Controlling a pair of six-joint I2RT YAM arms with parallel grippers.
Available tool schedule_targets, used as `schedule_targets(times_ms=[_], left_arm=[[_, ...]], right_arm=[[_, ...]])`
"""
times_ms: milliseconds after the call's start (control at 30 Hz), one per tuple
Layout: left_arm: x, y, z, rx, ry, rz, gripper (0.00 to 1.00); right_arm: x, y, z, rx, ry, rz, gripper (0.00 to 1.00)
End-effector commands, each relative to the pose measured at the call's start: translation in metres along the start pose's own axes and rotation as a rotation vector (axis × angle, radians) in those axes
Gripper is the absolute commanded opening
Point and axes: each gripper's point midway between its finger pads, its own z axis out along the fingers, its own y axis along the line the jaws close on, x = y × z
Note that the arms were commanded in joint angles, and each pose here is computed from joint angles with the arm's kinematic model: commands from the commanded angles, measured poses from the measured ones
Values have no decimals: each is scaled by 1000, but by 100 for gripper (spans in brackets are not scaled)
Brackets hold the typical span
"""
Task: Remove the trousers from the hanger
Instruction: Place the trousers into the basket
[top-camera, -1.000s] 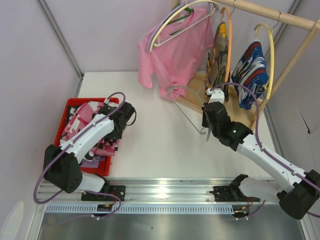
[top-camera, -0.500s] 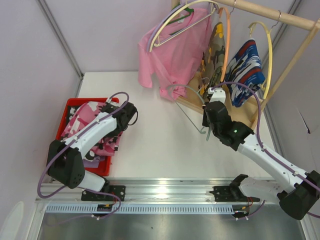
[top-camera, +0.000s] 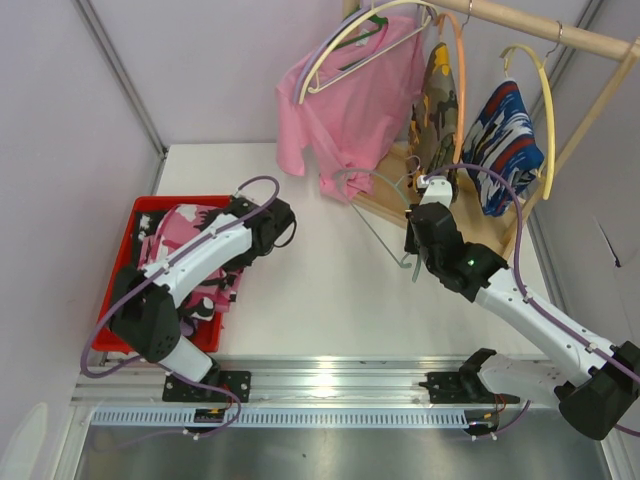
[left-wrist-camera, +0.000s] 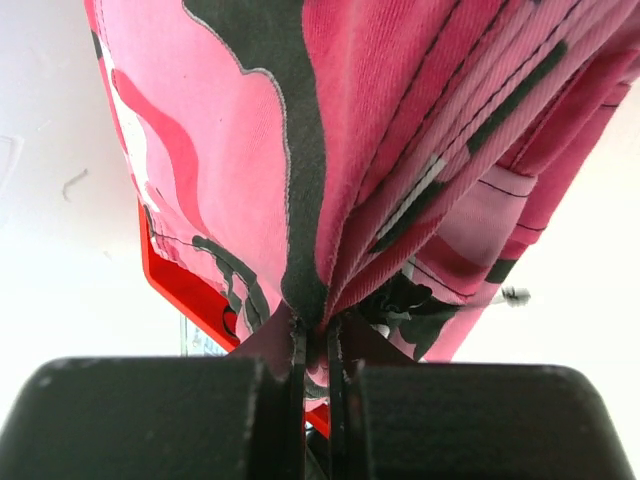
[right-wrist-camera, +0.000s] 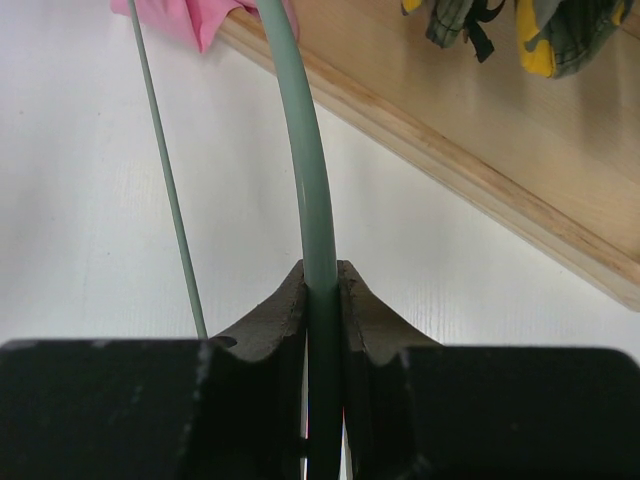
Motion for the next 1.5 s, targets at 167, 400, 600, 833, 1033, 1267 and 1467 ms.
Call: schedule_targets(times_ms=[167, 400, 600, 833, 1033, 1267, 1467], left_arm=[[13, 3, 0, -34, 37, 35, 4], [-13, -19, -29, 236, -40, -40, 80], [-50, -27, -96, 678, -261, -137, 95], [-91, 34, -60, 730, -290, -514, 97], [-93, 61, -16, 741, -236, -794, 92], [-68, 25, 47, 776, -118, -979, 88], [-30, -12, 96, 695, 83, -970, 88]], right_arm=[[-34, -1, -11, 1, -94, 41, 0], [-33, -4, -12, 13, -93, 45, 0], [-33, 0, -12, -4, -89, 53, 0], [-36, 0, -18, -9, -96, 58, 0], [-40, 4, -21, -9, -113, 59, 0], [-43, 23, -27, -32, -143, -20, 0], [-54, 31, -38, -9, -185, -55, 0]])
